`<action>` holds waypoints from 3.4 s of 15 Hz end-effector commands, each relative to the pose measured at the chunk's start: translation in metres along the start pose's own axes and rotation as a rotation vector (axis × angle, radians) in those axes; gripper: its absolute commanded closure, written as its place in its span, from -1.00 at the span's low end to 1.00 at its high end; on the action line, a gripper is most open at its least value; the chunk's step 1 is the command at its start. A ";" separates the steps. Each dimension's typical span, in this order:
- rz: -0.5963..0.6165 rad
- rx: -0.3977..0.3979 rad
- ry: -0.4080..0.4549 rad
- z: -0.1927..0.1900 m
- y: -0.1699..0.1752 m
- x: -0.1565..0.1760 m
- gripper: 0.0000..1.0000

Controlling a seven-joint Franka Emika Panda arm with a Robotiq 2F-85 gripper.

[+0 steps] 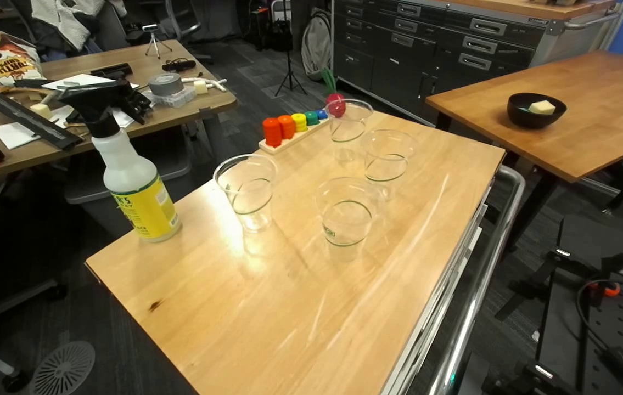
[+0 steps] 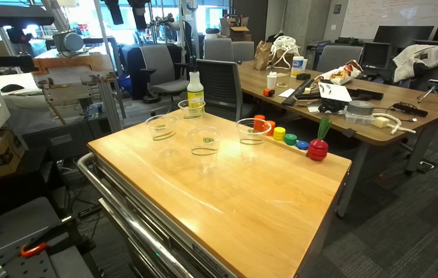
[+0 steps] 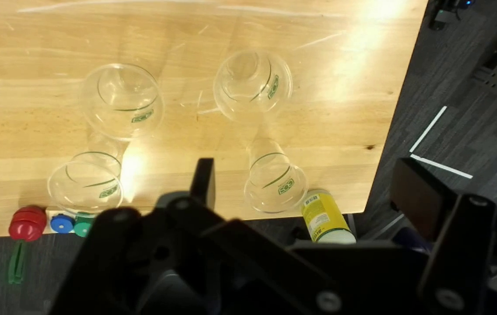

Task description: Stack the cups together

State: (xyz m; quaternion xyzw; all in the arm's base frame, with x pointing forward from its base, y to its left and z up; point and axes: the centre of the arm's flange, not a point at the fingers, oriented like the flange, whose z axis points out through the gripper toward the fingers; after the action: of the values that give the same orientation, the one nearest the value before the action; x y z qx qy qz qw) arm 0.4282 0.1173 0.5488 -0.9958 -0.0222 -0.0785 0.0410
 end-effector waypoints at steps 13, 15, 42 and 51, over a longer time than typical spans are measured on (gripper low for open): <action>0.078 -0.102 0.079 0.150 -0.002 0.173 -1.00; 0.084 -0.111 0.052 0.171 0.006 0.184 -1.00; 0.134 0.020 -0.175 0.270 0.007 0.166 0.88; 0.307 0.062 -0.202 0.182 0.039 0.174 0.91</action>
State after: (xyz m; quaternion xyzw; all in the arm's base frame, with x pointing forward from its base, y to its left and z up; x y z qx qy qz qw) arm 0.6372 0.1220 0.3342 -0.9952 0.0769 0.0268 0.0540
